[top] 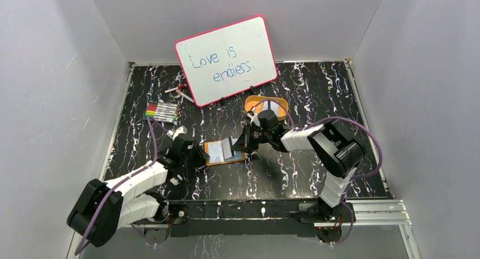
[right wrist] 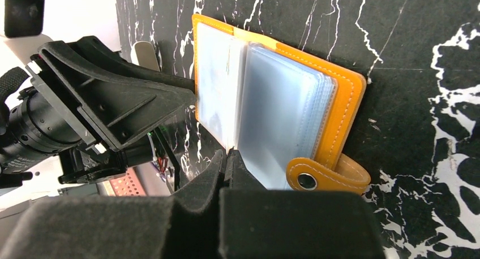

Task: Put the credit cards into the card holder
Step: Insert the credit card into the card holder.

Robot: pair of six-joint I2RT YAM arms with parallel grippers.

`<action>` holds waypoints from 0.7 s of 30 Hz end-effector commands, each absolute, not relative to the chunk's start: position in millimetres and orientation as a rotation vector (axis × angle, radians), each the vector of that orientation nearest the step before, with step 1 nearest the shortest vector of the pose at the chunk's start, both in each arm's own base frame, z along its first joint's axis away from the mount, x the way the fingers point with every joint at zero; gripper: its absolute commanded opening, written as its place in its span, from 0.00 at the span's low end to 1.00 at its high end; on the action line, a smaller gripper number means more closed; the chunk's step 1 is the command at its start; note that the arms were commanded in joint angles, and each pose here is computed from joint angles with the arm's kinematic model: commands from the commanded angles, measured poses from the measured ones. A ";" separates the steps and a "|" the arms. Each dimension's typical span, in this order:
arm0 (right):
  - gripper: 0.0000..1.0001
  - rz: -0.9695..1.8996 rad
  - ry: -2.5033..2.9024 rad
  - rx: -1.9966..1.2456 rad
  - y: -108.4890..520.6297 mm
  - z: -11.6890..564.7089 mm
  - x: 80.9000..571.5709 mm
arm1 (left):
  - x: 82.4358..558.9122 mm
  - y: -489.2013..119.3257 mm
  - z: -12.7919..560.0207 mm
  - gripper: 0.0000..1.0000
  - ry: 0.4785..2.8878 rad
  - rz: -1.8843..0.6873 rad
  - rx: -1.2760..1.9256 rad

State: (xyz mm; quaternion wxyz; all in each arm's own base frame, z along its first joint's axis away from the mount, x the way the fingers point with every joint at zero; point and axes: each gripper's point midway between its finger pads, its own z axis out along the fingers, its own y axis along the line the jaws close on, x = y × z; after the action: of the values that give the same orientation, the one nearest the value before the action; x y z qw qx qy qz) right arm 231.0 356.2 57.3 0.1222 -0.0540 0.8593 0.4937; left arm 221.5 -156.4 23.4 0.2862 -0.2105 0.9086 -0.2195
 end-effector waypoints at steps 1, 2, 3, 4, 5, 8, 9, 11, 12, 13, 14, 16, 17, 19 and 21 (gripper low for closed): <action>0.00 1.480 2.424 -0.200 369.3 72.5 242.9 | 226.1 -146.2 23.0 0.30 2.402 -0.523 -0.582; 0.00 1.479 2.426 -0.202 369.5 71.3 243.0 | 225.9 -145.2 22.8 0.29 2.400 -0.519 -0.581; 0.00 1.479 2.431 -0.200 369.6 69.4 243.3 | 225.7 -145.2 22.6 0.28 2.400 -0.521 -0.580; 0.00 1.483 2.434 -0.201 370.2 68.8 243.0 | 225.3 -145.2 22.4 0.27 2.401 -0.520 -0.577; 0.00 1.483 2.435 -0.202 370.5 68.1 243.0 | 224.9 -145.4 21.9 0.26 2.404 -0.521 -0.577; 0.00 1.489 2.440 -0.200 371.4 65.8 243.1 | 223.8 -146.2 19.4 0.25 2.416 -0.520 -0.574; 0.00 1.491 2.441 -0.203 371.8 65.7 242.7 | 223.7 -146.4 18.7 0.25 2.418 -0.520 -0.573; 0.00 1.492 2.445 -0.201 371.8 64.3 242.7 | 223.0 -146.7 17.7 0.24 2.423 -0.522 -0.573; 0.00 1.492 2.447 -0.199 371.9 63.8 242.7 | 223.2 -147.1 17.7 0.24 2.423 -0.524 -0.572; 0.00 1.491 2.449 -0.197 371.7 63.2 242.4 | 223.4 -147.5 17.9 0.24 2.423 -0.526 -0.572; 0.00 1.492 2.450 -0.195 371.8 62.7 242.3 | 223.1 -147.7 17.6 0.24 2.424 -0.527 -0.570; 0.00 1.499 2.451 -0.191 371.9 62.6 242.0 | 222.8 -148.1 17.1 0.24 2.426 -0.529 -0.567; 0.00 1.505 2.448 -0.190 372.3 63.2 241.9 | 222.9 -148.4 16.9 0.23 2.427 -0.530 -0.567; 0.00 1.511 2.446 -0.190 372.8 63.4 241.4 | 222.0 -148.8 15.4 0.23 2.433 -0.532 -0.567; 0.00 1.516 2.445 -0.195 373.1 64.0 240.8 | 221.2 -148.8 13.6 0.22 2.439 -0.531 -0.568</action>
State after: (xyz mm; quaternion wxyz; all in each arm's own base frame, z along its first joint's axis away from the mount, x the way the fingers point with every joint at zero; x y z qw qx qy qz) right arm 233.0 360.4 46.2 0.1115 -0.0511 0.8603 0.4948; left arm 224.9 -154.0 21.3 0.2926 -0.2132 0.9078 -0.2116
